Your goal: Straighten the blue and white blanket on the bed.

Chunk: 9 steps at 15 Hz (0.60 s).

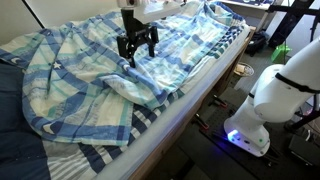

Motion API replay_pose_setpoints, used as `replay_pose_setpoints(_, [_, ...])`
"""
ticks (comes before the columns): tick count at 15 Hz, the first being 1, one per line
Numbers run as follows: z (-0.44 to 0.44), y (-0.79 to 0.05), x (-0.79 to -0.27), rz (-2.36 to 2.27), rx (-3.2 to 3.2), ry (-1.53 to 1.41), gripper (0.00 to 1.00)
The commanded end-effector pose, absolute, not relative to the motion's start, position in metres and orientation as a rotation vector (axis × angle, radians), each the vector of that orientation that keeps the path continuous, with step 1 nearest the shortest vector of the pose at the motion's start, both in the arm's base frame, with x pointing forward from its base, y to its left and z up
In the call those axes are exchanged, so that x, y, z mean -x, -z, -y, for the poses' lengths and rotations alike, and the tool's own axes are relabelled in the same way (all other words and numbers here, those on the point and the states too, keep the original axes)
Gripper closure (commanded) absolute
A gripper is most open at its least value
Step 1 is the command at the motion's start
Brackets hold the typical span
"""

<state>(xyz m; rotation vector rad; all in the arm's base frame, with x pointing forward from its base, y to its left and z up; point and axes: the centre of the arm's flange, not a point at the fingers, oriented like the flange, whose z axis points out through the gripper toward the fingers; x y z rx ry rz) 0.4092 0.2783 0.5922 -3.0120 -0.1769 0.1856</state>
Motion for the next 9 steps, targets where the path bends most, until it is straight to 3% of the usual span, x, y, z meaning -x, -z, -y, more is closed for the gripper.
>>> replay_pose_setpoints(1, [-0.306, -0.587, -0.443, 0.397, 2.983, -0.259, 0.0])
replay_pose_setpoints(2, [-0.292, -0.582, -0.424, 0.296, 2.989, -0.218, 0.0])
replay_pose_setpoints(9, [-0.306, -0.57, -0.42, 0.129, 2.963, -0.337, 0.0])
